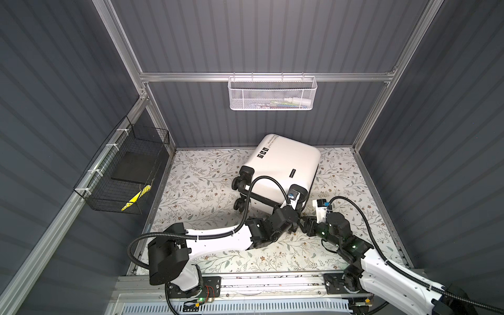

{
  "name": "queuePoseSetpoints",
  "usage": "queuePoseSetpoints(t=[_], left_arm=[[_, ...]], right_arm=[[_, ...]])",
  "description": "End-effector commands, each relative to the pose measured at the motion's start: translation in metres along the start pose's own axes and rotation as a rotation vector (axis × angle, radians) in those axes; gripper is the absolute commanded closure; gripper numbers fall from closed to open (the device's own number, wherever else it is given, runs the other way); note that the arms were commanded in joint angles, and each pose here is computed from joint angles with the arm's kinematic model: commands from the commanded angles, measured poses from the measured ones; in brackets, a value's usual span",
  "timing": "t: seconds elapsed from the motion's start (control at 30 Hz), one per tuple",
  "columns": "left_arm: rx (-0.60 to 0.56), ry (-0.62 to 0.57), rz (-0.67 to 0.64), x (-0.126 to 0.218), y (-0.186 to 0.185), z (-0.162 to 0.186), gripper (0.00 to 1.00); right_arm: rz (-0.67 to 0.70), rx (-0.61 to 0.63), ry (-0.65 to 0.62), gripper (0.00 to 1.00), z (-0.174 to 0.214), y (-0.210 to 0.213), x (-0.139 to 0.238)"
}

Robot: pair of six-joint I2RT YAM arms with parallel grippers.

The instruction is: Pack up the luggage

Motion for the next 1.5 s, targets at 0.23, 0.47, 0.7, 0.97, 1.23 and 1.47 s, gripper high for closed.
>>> queuePoseSetpoints(t=[0.23, 0.47, 0.7, 0.97, 1.23, 1.47], left_arm=[[0.091, -0.186, 0.016, 0.009, -0.003, -0.052, 1.00], [0.097, -0.182, 0.020, 0.007, -0.003, -0.049, 1.00], [0.098, -0.180, 0.021, 0.007, -0.003, -0.047, 1.00], [0.101, -0.181, 0.019, 0.008, -0.002, -0.046, 1.00], [0.103, -0.186, 0.016, 0.010, -0.001, -0.046, 1.00], [0.103, -0.183, 0.018, 0.012, 0.001, -0.043, 1.00]], right_arm=[[-0.055, 0.008, -0.049, 0.59, -0.017, 0.020, -0.008], [-0.044, -0.004, -0.070, 0.71, -0.022, 0.022, -0.010], [-0.023, -0.011, -0.077, 0.88, -0.021, 0.019, -0.009], [0.000, -0.021, -0.083, 1.00, -0.016, 0.012, -0.004], [0.046, -0.033, -0.096, 1.00, -0.011, 0.002, 0.001], [0.164, -0.095, -0.136, 1.00, -0.012, -0.016, 0.002]])
Point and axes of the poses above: each gripper's point midway between its finger pads, its own x axis back along the fingers, its own y axis along the line the jaws close on, z = x × y, the point moved 7 cm from there along x, back along the fingers, and after that the axes turned 6 degrees about -x, right-handed, at the moved point
